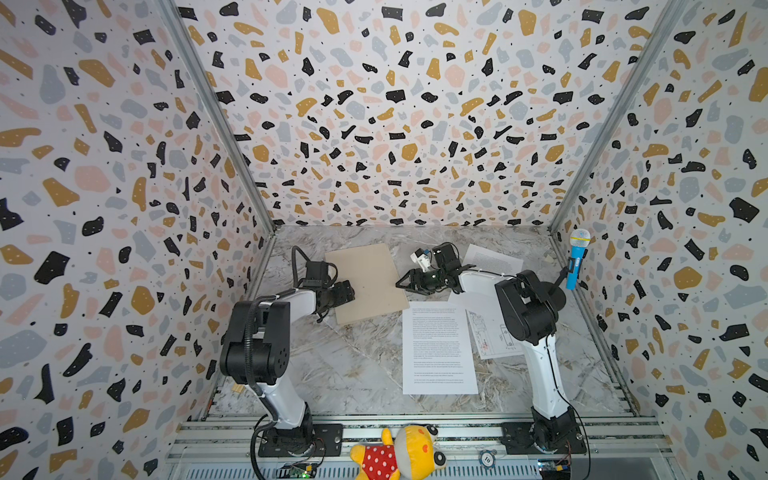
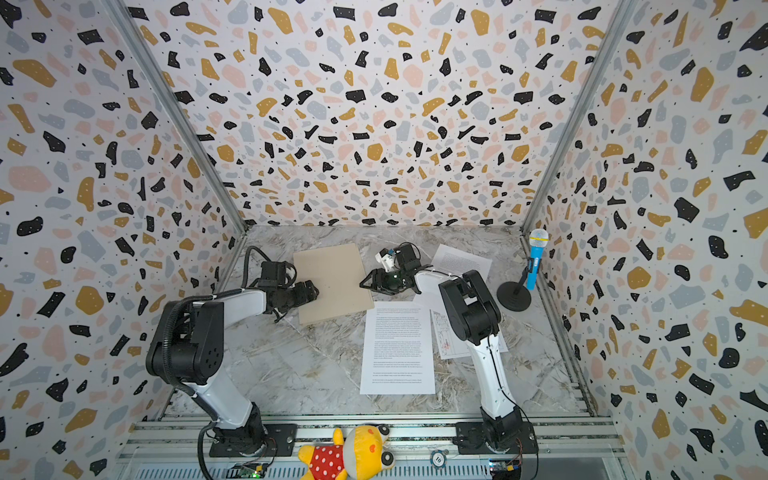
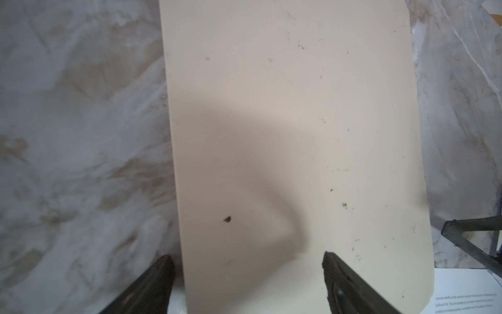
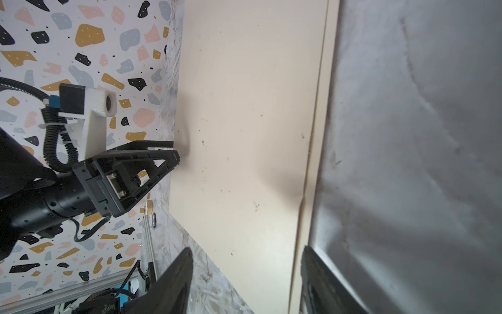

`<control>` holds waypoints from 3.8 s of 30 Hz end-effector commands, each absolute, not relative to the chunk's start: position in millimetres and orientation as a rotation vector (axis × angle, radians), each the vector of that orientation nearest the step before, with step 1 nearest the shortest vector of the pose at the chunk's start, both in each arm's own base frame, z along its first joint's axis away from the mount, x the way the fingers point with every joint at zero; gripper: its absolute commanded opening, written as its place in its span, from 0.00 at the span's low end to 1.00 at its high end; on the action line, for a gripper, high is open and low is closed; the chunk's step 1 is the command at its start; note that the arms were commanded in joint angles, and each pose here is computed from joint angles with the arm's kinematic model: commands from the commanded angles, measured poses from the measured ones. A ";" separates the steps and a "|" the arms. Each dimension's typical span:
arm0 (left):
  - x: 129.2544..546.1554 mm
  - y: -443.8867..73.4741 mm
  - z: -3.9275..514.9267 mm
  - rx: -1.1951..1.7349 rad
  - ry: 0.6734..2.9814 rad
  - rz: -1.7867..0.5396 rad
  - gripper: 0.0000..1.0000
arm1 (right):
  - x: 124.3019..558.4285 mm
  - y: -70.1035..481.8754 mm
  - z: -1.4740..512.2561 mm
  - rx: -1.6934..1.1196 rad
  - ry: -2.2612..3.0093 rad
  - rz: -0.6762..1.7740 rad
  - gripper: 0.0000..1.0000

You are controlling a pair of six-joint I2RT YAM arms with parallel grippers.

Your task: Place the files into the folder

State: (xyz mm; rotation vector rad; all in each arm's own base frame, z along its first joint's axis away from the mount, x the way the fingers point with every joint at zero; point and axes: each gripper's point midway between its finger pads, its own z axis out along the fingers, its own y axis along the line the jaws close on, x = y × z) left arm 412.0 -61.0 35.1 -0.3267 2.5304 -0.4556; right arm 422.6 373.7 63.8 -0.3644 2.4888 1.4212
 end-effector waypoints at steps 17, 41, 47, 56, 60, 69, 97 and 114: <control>414.9 -81.5 24.5 -0.213 2.578 -0.447 0.86 | 412.9 376.8 61.8 -0.436 2.516 1.382 0.64; 421.2 -91.7 25.0 -0.169 2.573 -0.466 0.86 | 416.0 363.5 48.3 -0.385 2.561 1.339 0.65; 421.7 -97.2 25.8 -0.147 2.566 -0.481 0.86 | 413.4 360.9 64.4 -0.332 2.520 1.472 0.64; 424.7 -107.3 31.3 -0.113 2.546 -0.509 0.86 | 412.3 361.5 95.8 -0.278 2.452 1.631 0.62; 425.3 -113.3 33.9 -0.094 2.535 -0.530 0.87 | 410.9 357.6 100.8 -0.252 2.442 1.648 0.60; 424.4 -123.8 36.6 -0.080 2.519 -0.575 0.87 | 406.1 345.1 121.8 -0.178 2.381 1.685 0.56; 408.8 -195.2 68.2 0.084 2.384 -0.739 0.87 | 377.4 314.1 167.6 -0.049 2.274 1.614 0.56; 410.1 -141.8 141.4 -0.181 2.249 -0.706 0.99 | 381.6 366.1 235.4 -0.227 2.141 1.575 0.63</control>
